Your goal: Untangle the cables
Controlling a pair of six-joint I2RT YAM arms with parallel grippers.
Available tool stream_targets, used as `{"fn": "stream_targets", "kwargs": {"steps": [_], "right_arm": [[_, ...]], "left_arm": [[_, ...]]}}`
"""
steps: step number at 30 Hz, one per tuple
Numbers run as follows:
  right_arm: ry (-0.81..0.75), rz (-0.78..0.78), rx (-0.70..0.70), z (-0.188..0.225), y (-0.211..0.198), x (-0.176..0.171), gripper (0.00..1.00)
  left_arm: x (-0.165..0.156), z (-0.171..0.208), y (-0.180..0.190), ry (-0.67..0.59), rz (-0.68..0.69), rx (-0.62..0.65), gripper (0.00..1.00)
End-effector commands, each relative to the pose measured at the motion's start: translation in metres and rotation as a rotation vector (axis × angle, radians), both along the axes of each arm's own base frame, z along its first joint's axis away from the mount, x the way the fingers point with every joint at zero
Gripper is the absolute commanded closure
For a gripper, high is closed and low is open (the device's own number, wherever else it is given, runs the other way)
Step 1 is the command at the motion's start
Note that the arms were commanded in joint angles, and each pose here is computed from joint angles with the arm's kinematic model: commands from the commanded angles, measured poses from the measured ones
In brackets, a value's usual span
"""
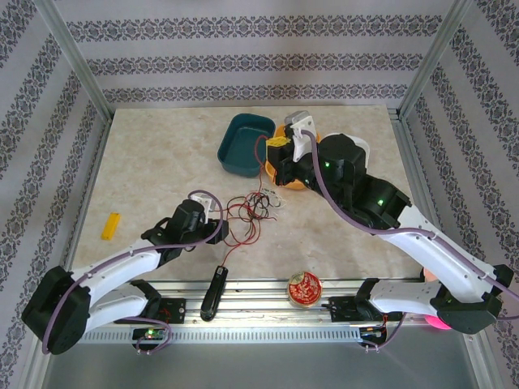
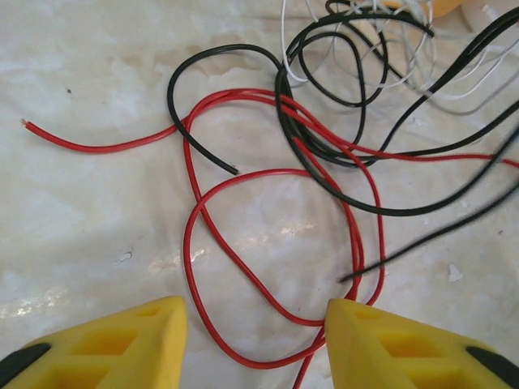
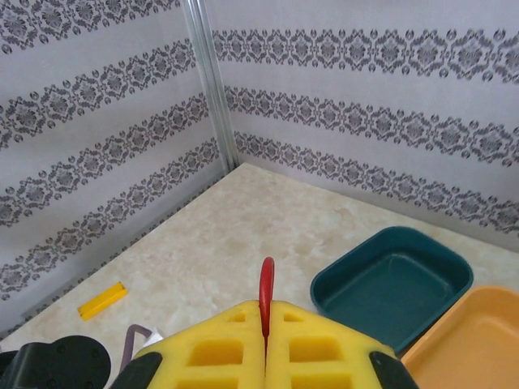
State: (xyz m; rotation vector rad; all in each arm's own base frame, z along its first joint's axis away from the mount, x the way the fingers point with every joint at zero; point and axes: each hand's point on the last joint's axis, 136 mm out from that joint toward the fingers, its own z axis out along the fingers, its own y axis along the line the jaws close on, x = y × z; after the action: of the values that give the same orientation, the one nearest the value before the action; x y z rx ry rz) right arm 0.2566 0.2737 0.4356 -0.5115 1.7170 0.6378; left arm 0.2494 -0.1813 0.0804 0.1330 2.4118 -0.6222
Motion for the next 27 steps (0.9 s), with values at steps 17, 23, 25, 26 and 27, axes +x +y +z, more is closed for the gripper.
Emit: {"fn": "stream_targets", "kwargs": {"steps": [17,23,25,26,27], "right_arm": [[-0.211,0.010,-0.009,0.073,0.004,-0.007,1.00],[-0.227,-0.003,0.002,0.083,0.000,-0.010,1.00],[-0.228,-0.001,0.008,0.085,-0.001,-0.012,1.00],[-0.229,0.000,0.010,0.086,-0.001,-0.012,1.00],[-0.231,-0.002,0.012,0.087,-0.002,-0.013,1.00]], "left_arm": [[0.016,-0.040,-0.033,0.026,-0.002,-0.085,0.82],[0.029,-0.053,-0.042,0.019,0.036,-0.143,0.87],[0.031,-0.056,-0.047,0.021,0.030,-0.161,0.87],[0.033,-0.058,-0.050,0.021,0.027,-0.167,0.87],[0.036,-0.060,-0.052,0.020,0.027,-0.170,0.88]]}}
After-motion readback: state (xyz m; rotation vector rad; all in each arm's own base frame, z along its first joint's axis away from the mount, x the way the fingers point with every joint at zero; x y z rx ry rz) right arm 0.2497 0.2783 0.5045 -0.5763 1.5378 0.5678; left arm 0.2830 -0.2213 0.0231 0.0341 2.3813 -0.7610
